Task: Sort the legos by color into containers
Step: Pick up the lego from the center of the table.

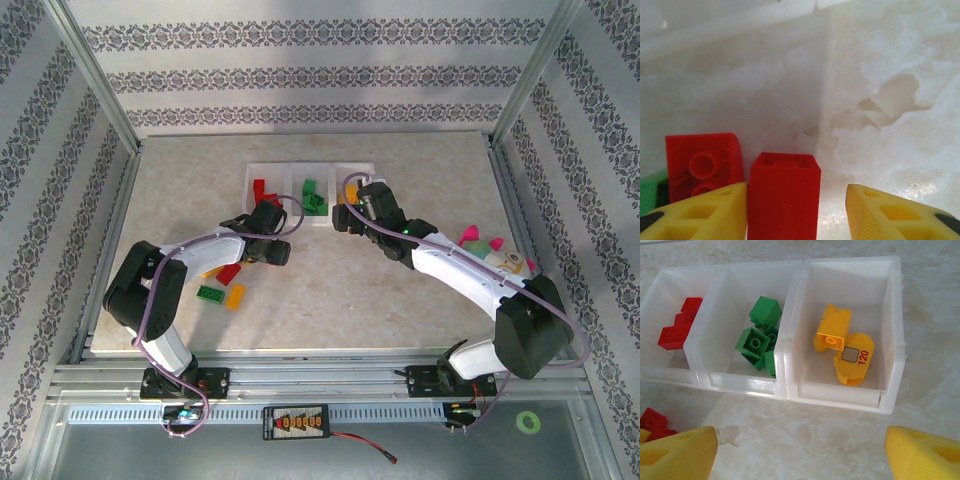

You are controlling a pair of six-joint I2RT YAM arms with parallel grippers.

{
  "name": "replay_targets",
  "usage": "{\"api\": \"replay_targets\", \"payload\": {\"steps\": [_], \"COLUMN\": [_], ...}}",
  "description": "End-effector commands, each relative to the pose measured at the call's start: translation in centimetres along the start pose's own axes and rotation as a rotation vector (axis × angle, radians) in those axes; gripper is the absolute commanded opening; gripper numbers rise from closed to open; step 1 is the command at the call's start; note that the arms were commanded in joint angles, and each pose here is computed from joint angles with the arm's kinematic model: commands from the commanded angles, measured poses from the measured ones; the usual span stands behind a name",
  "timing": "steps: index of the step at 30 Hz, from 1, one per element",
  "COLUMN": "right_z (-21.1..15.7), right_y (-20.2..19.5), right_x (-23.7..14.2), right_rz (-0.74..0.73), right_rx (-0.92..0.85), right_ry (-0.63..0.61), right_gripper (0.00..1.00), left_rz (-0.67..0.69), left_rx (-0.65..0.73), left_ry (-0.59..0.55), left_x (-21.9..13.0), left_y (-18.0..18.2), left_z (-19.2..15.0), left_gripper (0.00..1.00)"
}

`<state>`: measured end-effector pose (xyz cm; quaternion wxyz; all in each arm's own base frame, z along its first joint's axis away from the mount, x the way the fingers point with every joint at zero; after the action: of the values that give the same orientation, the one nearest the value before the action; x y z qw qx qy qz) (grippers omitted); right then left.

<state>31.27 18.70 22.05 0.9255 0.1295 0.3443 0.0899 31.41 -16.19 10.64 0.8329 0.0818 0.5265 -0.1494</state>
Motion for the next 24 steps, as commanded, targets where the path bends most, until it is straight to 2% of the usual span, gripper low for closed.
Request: {"api": "replay_targets", "payload": {"steps": [1,6,14,18,24], "right_z": [0.3,0.2,0.1,0.3,0.7], "right_y": [-0.6,-0.6,-0.6,-0.9,-0.5], "right_x": [-0.1,0.2,0.3,0.0,-0.7], "right_rz": [-0.024,-0.018,-0.016,-0.018,0.027], "right_rx": [0.039,0.047,0.052,0.061,0.075], "right_ry": [-0.027,-0.019,-0.015,-0.025,-0.038], "right_gripper": [0.87,0.86,0.87,0.86,0.86], "left_rz": [-0.029,-0.034,0.060,0.073,0.114], "left_rx": [0.007,0.009,-0.039,-0.041,-0.062], "left_ry": [0.045,0.048,0.084,0.072,-0.029], "left_x": [-0.2,0.0,1.3,1.0,-1.4], "left_y": [-0.1,-0.3,0.5,0.6,1.0], "left_z": [-0.5,-0.5,-0.4,0.1,2.0], "left_gripper": [0.49,0.47,0.47,0.33,0.29]}}
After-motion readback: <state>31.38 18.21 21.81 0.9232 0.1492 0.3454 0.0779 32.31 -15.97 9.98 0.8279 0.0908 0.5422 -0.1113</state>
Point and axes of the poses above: each hand's point on the last joint's axis, 136 mm out from that joint toward the fingers, its own x axis out along the fingers, its own y axis along the line the jaws close on, z = x × y, the point moved 7 cm from there along -x, back along the fingers, and after that the axes turned 6 degrees about x, right-handed, at the moved point
